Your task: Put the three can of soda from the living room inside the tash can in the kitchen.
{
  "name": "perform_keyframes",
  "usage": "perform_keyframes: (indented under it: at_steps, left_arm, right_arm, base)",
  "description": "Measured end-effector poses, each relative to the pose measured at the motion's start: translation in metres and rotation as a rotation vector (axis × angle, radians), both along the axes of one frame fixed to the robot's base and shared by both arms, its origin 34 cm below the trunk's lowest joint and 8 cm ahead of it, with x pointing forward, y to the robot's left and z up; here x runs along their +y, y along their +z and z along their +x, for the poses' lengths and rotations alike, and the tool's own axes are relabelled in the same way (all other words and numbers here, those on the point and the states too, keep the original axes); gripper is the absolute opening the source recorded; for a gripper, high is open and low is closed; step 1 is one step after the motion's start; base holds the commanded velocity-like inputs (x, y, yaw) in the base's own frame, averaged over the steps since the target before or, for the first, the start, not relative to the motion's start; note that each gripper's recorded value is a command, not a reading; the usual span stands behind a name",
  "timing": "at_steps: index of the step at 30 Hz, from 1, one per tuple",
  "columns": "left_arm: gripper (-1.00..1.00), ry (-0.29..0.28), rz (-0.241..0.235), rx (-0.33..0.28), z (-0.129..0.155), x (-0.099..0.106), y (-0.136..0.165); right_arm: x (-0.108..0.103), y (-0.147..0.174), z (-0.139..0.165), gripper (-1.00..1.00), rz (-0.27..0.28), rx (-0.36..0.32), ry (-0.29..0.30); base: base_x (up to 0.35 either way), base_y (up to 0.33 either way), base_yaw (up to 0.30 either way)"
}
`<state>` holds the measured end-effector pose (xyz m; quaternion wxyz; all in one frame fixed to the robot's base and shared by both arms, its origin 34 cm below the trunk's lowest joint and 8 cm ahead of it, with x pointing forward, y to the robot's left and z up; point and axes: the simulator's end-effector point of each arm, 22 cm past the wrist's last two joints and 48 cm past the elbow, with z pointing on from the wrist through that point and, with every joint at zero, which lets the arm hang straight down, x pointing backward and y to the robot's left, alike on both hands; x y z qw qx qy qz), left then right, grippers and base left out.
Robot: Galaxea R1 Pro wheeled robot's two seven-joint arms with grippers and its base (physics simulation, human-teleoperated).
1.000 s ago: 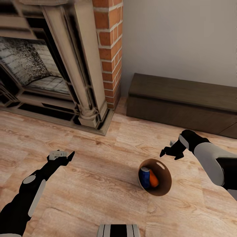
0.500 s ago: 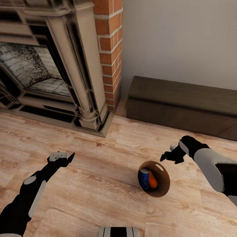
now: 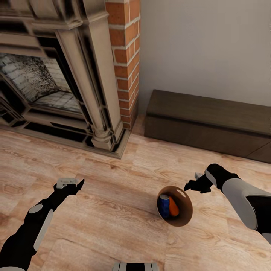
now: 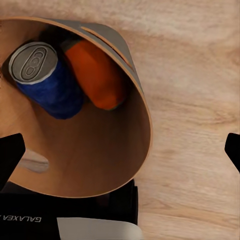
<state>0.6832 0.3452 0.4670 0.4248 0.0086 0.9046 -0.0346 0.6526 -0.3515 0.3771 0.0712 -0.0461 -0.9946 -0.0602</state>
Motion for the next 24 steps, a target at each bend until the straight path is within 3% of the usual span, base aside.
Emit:
perform_keyframes:
  at_steps: [16,22,24]
  left_arm:
    - [1.00,0.005,0.001,0.011,0.002,0.001,0.028]
    - [1.00,0.017,-0.006,0.056,-0.011,0.004,0.020]
    - [1.00,0.021,-0.007,0.071,-0.015,0.005,0.018]
  right_arm:
    - [-0.002,0.009,-0.030,1.00,-0.005,0.012,0.017]
    - [-0.003,0.012,-0.049,1.00,-0.006,0.032,0.022]
    - [-0.004,0.011,-0.050,1.00,-0.009,0.006,0.035]
  base:
    - [0.000,0.000,0.000]
    - [0.000,0.000,0.000]
    - [0.000,0.000,0.000]
